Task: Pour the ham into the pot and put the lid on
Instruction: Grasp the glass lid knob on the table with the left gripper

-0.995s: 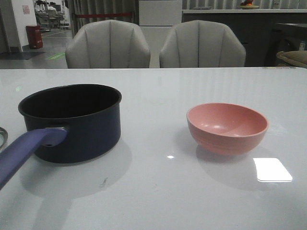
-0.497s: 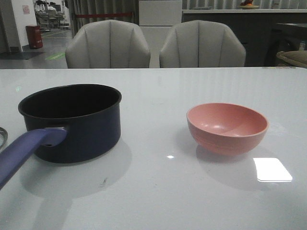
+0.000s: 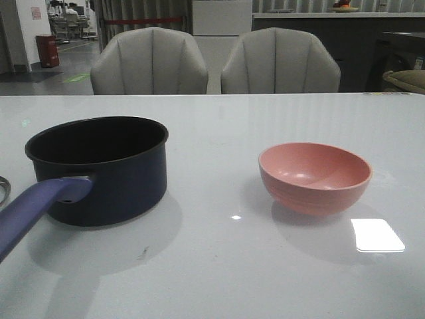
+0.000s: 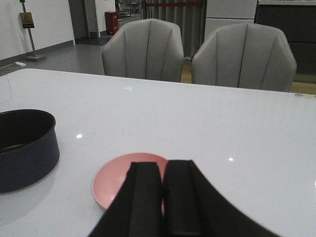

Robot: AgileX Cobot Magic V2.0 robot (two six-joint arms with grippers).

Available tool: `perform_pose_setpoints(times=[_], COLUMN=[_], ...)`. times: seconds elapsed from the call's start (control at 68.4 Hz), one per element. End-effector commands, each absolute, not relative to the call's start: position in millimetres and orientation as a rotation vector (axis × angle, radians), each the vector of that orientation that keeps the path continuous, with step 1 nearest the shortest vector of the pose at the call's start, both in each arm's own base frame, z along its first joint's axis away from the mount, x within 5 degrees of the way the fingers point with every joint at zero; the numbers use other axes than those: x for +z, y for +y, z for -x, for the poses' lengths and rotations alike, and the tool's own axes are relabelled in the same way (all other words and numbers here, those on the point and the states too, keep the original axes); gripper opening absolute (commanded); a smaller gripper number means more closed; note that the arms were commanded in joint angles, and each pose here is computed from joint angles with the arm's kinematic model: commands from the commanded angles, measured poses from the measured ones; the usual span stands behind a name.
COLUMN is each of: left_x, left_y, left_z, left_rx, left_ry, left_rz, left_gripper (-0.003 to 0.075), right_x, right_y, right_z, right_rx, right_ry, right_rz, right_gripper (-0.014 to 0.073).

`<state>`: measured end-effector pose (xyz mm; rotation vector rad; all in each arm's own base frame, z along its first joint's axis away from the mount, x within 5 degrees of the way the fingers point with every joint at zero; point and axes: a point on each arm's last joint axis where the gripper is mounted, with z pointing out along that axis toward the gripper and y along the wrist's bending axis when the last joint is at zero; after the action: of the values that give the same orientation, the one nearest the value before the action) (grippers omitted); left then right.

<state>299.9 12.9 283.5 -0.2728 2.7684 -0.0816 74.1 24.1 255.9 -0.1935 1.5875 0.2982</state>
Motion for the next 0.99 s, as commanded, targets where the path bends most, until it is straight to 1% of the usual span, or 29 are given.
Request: perform_pose_setpoints(times=[0.0,0.146,0.278,0.395,0.439,0.483,0.761,0.98], left_x=[294,281,264,251,247,246,224,214], left_y=[18,19,20,22,24,25,27,29], left_z=[-313,-328,-339,-346,-347,-348,-357,-363], left_rx=[-0.098,-0.094,-0.085,-0.061,-0.029,-0.006,-0.003,-0.002], left_ry=[2.741,2.778,2.838,2.874,2.887,2.892,2.938,2.928], left_rz=[0.293,0.293,0.295,0.288,0.275,0.264,0.252,0.247], left_gripper=[0.0606,0.0606,0.0606,0.0606,0.0606,0.0606,0.0606,0.0604], right_x=[272,272,272,272,272,272,272,272], right_y=[23,23,23,23,23,23,23,23], right_z=[-74,-74,-74,-74,-74,-74,-74,-74], right_rx=[0.291,0.291,0.291,0.291,0.291,0.291,0.291,0.291], right_ry=[1.488,1.488,1.488,1.488,1.488,1.488,1.488,1.488], right_rz=[0.179,0.179,0.179,0.179,0.179,0.179,0.179,0.179], right_gripper=[0.0166,0.0166,0.0166,0.0166,0.0166,0.0166,0.0166,0.0166])
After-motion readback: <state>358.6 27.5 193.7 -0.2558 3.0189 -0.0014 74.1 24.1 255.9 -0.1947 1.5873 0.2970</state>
